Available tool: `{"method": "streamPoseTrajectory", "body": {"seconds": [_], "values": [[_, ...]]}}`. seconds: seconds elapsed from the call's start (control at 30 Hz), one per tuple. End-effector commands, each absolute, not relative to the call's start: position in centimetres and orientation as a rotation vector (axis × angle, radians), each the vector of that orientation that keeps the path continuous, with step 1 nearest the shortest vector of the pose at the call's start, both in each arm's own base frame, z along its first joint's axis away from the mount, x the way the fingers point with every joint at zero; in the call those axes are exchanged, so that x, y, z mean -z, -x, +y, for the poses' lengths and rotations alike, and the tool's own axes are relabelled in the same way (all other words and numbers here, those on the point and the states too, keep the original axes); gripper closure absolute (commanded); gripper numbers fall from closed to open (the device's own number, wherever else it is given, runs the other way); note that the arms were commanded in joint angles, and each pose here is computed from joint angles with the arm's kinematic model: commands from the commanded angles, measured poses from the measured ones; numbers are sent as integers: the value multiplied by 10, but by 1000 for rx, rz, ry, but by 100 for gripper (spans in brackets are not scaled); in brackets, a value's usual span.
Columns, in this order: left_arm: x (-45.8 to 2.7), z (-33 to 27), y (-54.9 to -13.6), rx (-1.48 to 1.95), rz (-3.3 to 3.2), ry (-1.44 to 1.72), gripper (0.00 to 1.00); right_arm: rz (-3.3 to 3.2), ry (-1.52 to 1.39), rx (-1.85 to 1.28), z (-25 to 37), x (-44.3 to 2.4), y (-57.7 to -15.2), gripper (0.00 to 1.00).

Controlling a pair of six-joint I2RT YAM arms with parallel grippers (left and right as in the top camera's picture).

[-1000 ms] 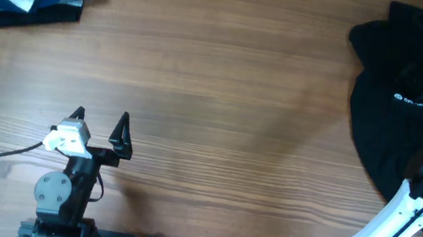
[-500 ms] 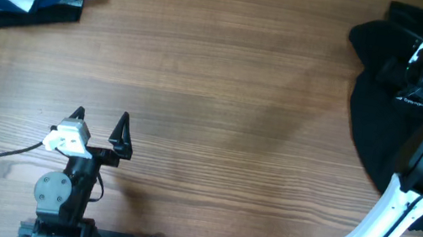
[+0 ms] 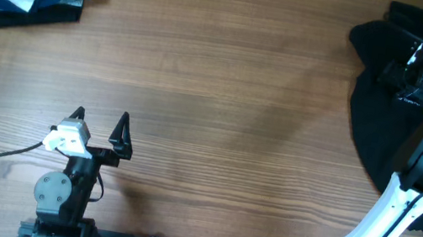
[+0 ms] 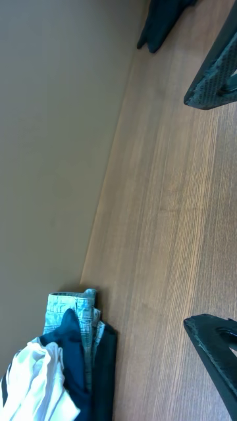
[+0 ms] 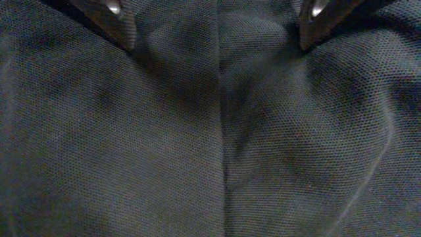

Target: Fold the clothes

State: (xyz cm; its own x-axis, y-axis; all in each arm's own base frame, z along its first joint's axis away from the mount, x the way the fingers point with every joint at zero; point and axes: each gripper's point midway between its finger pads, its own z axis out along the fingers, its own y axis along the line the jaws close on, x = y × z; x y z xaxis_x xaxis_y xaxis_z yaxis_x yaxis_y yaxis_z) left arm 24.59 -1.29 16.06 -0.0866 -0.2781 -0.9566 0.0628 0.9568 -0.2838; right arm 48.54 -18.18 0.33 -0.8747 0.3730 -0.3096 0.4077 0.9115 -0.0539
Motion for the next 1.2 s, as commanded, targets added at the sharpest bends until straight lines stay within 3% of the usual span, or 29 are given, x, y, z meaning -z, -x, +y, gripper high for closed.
{"method": "streamPoseTrajectory", "body": {"seconds": [0.0, 0.2, 0.47, 0.93, 1.17], "values": [[-159, -14, -246, 279, 1637, 143, 0, 2830, -577, 169, -182, 13, -478, 23], [-159, -14, -246, 279, 1637, 143, 0, 2779, -565, 145, -180, -13, -484, 21], [-159, -14, -246, 279, 1637, 143, 0, 2775, -561, 36, -167, -19, -486, 11], [-159, -14, -246, 279, 1637, 143, 0, 2695, -680, 35, -191, -55, -477, 4], [-159, -14, -246, 279, 1637, 143, 0, 2746, -689, 25, -187, -38, -466, 5]]}}
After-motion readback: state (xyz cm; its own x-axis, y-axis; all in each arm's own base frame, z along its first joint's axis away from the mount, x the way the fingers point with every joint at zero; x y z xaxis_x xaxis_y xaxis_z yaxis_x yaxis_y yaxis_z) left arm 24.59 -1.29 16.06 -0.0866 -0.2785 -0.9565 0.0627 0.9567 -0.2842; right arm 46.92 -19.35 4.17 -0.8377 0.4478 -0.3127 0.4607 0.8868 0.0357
